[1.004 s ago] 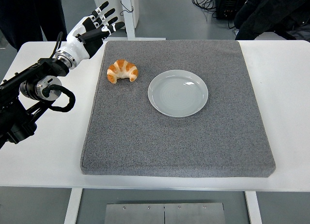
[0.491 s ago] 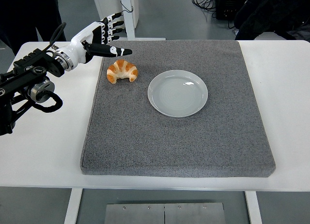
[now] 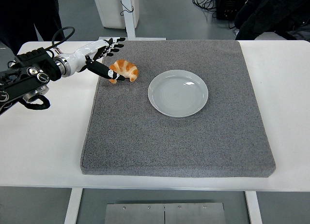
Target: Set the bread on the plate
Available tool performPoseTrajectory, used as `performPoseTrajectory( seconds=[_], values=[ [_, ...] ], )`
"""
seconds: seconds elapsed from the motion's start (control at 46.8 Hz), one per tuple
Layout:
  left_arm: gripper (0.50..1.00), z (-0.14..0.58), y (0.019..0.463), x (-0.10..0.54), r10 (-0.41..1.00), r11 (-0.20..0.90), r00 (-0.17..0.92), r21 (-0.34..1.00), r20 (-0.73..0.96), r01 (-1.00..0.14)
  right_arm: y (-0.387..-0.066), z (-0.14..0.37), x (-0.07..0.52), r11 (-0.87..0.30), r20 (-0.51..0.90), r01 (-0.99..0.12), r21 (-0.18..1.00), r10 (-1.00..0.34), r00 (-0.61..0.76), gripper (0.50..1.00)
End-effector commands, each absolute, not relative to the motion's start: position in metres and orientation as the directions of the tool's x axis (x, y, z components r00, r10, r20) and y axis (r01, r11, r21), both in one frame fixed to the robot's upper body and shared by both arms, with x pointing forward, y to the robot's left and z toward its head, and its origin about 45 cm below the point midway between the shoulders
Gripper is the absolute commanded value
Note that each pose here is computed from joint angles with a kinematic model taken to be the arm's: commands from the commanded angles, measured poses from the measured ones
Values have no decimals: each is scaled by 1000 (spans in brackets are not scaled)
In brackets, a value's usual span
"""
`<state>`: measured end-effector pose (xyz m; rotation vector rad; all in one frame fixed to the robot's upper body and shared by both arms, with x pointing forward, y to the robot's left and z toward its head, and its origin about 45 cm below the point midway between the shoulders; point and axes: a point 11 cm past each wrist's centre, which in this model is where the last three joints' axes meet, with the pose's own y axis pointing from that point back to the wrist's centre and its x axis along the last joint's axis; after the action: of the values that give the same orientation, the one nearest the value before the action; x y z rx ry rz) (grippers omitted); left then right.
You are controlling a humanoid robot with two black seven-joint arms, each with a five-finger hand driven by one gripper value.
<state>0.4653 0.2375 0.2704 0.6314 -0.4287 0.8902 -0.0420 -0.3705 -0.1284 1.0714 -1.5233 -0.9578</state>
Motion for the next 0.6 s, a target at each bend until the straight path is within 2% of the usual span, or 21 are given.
performPoseTrajectory(
  seconds=[0.0, 0.577],
  values=[
    [995, 268, 238, 466, 545, 465, 561, 332, 623, -821, -371, -128, -42, 294, 280, -162, 942, -954, -107, 1000],
    [957, 258, 250, 487, 396, 384, 473, 326, 788, -864, -371, -128, -42, 295, 280, -162, 942, -954, -107, 1000]
  ],
)
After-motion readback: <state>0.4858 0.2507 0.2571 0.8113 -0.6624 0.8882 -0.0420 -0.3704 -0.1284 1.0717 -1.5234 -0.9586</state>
